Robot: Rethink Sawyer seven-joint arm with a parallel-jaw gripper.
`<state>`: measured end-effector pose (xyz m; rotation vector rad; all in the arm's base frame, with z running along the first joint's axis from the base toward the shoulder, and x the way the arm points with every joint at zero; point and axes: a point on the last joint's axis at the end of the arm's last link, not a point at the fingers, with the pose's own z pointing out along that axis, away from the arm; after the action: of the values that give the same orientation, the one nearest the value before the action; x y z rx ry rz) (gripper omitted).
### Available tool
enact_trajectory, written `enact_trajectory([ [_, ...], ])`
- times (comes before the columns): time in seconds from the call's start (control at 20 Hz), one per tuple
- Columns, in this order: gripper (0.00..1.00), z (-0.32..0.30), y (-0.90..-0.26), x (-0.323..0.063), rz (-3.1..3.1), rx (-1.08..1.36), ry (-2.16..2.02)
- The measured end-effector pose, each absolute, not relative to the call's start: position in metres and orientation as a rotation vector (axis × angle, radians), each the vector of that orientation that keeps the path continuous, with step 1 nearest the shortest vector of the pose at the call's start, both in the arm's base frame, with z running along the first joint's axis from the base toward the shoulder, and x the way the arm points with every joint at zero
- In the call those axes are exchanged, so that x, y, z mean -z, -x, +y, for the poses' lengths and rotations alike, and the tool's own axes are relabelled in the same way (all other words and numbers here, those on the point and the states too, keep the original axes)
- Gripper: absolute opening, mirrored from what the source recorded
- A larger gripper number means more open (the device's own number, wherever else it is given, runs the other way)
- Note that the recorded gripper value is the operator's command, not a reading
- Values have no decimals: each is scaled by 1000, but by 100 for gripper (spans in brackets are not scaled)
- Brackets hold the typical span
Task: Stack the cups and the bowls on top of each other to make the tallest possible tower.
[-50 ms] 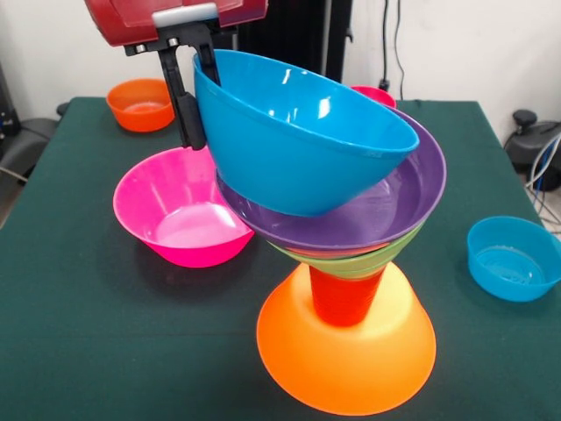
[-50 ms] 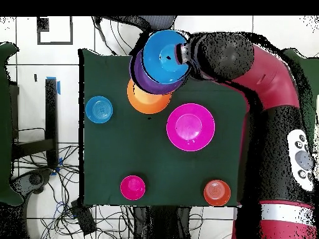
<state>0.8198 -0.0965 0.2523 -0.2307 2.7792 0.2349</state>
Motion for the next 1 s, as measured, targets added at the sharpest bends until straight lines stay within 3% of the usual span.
enact_trajectory([
  [1.0, 0, -93, -817, -249, 2786, -267, 215],
])
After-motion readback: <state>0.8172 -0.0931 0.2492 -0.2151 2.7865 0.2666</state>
